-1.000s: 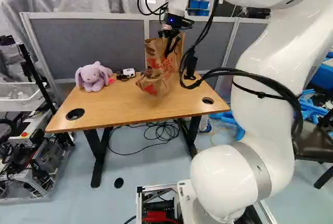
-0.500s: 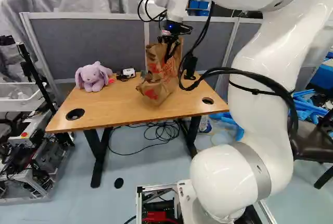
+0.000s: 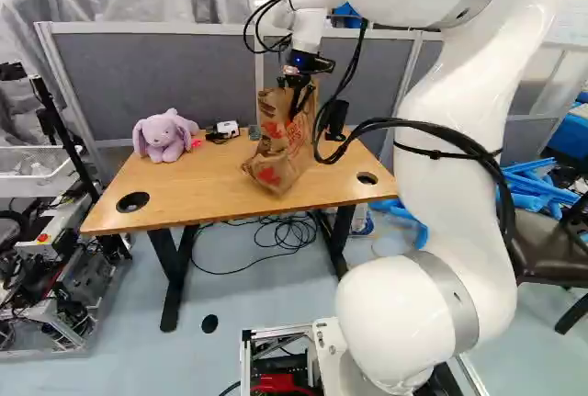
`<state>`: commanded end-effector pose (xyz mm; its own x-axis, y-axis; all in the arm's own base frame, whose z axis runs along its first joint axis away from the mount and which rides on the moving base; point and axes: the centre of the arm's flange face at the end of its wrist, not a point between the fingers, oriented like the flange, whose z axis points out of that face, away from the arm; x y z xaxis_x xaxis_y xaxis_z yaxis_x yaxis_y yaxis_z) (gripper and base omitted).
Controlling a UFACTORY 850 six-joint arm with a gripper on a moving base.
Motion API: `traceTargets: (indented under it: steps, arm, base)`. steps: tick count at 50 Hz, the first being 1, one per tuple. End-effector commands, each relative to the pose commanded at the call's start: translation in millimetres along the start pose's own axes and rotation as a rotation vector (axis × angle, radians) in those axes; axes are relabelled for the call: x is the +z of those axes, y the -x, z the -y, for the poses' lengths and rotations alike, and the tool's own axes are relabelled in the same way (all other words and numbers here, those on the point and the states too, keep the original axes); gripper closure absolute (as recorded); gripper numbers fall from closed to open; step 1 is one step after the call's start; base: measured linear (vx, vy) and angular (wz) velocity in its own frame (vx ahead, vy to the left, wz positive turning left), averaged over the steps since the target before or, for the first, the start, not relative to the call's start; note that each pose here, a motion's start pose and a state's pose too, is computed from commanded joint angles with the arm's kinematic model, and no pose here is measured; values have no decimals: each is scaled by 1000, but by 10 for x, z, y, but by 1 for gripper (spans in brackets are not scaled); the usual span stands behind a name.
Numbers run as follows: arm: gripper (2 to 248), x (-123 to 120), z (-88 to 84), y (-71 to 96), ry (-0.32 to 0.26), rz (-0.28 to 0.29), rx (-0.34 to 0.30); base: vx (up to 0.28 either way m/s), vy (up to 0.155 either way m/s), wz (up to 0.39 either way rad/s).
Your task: Pick up the bag on the ground and place it on the table
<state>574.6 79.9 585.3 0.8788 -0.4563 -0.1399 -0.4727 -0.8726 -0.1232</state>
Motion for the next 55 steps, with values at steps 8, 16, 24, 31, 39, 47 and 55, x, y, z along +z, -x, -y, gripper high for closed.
traceTargets:
  steps: [8,16,24,31,39,47,55]
  arm:
    - [227,122,28,-91,10,16,4]
    - [227,207,52,-165,17,25,7]
    - [210,223,59,-183,18,27,8]
    - [178,225,59,-185,18,27,8]
    - [110,225,59,-185,18,27,8]
    - [74,164,54,-157,12,19,6]
    - [5,50,43,-103,2,2,3]
  base:
    - [0,0,0]
    - [0,0,0]
    - [0,0,0]
    - [0,0,0]
    - [0,0,0]
    - [0,0,0]
    - [0,0,0]
